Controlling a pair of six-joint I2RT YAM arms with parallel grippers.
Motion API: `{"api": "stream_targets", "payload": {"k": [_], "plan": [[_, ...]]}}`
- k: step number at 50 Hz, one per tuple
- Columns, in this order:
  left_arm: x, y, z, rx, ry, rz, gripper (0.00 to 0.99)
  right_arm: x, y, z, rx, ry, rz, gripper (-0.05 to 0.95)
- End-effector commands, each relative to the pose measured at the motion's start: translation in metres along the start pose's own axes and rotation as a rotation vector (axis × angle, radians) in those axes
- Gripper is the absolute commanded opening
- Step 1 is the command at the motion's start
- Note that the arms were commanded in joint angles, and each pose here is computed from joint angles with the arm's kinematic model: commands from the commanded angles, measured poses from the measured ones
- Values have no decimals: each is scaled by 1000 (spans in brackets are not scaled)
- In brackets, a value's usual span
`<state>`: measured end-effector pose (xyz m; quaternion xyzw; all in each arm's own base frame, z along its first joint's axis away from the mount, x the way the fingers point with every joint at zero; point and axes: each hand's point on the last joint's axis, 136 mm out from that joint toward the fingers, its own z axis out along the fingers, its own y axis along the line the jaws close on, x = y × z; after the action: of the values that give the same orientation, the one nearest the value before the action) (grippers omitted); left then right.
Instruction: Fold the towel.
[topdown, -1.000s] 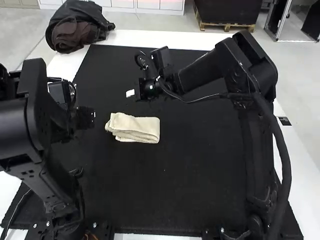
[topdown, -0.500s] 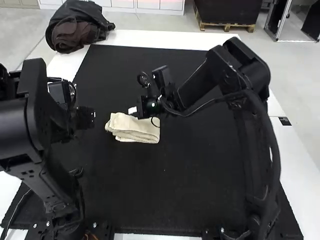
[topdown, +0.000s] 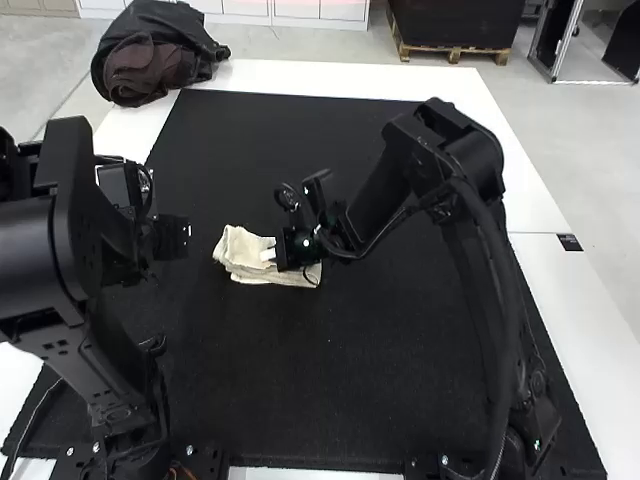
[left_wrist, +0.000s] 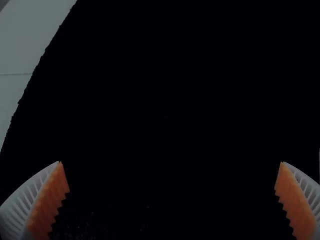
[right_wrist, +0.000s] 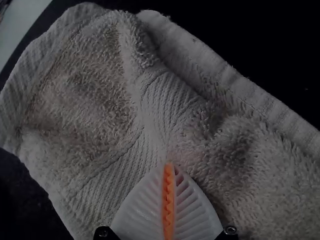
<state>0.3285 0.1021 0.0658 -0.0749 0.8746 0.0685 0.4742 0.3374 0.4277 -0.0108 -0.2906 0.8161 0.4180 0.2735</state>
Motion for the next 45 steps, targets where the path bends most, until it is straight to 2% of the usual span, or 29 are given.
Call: {"api": "stream_targets", "payload": {"k": [1, 7, 15, 26, 34, 45], "plan": [[-8, 1, 1, 5, -17, 1, 967, 23, -3, 6, -4, 37, 0, -21], [-10, 1, 1, 4, -20, -3, 967, 5, 2, 0, -19, -19, 19, -21], [-19, 1, 2, 5, -24, -2, 967, -51, 24, -29, -42, -126, 5, -21], [-57, 1, -1, 11, -74, -2, 967, -130, 53, -88, -50, -262, -13, -20], [-88, -18, -6, 59, -105, 3, 967, -174, 61, -143, -29, -352, -13, -21], [-142, -59, -37, 149, -197, 24, 967, -216, 64, -236, 34, -496, -32, -20]]}}
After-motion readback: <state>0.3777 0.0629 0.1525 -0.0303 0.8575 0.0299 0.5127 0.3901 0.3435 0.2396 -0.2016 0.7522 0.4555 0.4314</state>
